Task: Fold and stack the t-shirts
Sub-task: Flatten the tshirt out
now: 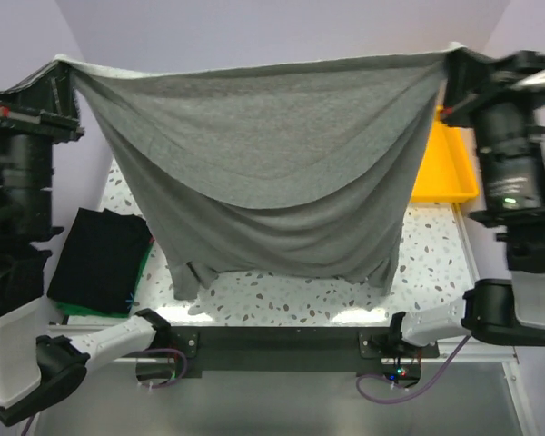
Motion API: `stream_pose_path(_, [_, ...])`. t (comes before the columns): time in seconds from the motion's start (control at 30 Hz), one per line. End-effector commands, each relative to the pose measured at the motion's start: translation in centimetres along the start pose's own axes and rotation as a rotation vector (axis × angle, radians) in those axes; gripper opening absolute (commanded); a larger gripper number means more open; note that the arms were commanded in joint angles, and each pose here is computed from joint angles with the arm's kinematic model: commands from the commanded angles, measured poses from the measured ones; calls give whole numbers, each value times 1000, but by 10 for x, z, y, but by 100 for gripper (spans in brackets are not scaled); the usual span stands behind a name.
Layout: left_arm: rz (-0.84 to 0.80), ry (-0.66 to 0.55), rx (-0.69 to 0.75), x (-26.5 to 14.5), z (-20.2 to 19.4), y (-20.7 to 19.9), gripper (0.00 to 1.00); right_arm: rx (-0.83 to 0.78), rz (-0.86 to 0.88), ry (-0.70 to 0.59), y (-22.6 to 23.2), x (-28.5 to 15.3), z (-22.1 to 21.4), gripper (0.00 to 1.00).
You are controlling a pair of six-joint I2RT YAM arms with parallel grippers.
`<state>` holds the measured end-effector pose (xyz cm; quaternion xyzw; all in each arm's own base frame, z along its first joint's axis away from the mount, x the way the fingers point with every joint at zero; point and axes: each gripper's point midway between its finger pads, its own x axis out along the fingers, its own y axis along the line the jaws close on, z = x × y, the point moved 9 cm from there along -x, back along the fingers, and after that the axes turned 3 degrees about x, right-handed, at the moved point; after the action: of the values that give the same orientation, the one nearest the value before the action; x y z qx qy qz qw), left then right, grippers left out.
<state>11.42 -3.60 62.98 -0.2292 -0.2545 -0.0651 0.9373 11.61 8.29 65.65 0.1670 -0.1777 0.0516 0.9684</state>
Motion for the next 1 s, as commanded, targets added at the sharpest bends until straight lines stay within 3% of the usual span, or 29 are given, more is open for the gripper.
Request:
stream_pose_path(0.0, [34, 75, 102, 42, -55, -8, 0, -291, 29, 73, 53, 24, -57, 0])
stream_pose_path(0.07, [45, 150, 153, 59, -94, -9, 0, -220, 35, 90, 56, 51, -78, 0])
stream_pose_path(0.1, [44, 158, 162, 64, -104, -11, 0, -277, -29, 140, 34, 70, -95, 0])
stream_pose_path(0.17, [48, 203, 210, 81, -136, -9, 0, -237, -32, 177, 22, 91, -114, 0])
stream_pose_path(0.3, [30, 224, 167, 126, -176, 16, 0, -111, -59, 268, -9, 161, -175, 0])
stream_pose_path(0.33, [-15, 282, 153, 144, -205, 25, 0, -93, -64, 267, -13, 175, -183, 0])
stream_pose_path(0.47, [-24, 219, 83, 220, -221, 68, 0, 32, -80, 161, -35, 233, -195, 0])
stream_pose_path(0.5, [-31, 214, 68, 234, -223, 72, 0, 57, -90, 81, -44, 245, -185, 0])
stream_pose_path(0.53, [-42, 256, 29, 256, -254, 91, 0, 74, -97, 35, -48, 253, -182, 0])
stream_pose_path(0.57, [-108, 130, 8, 268, -216, 77, 0, 110, -105, -17, -52, 256, -173, 0])
stream_pose_path(0.7, [-225, -75, -164, 267, -168, 84, 0, 179, -101, -272, -64, 251, -114, 0])
stream_pose_path(0.77, [-238, -202, -142, 254, -120, 90, 0, 188, -89, -372, -61, 230, -77, 0])
stream_pose_path(0.87, [-293, -290, -127, 241, -72, 91, 0, 191, -72, -470, -59, 208, -41, 0])
stream_pose_path(0.93, [-306, -289, -135, 233, -58, 96, 0, 182, -87, -429, -62, 206, -50, 0])
stream_pose_path(0.97, [-276, -242, -143, 234, -71, 108, 0, 186, -93, -406, -64, 204, -55, 0])
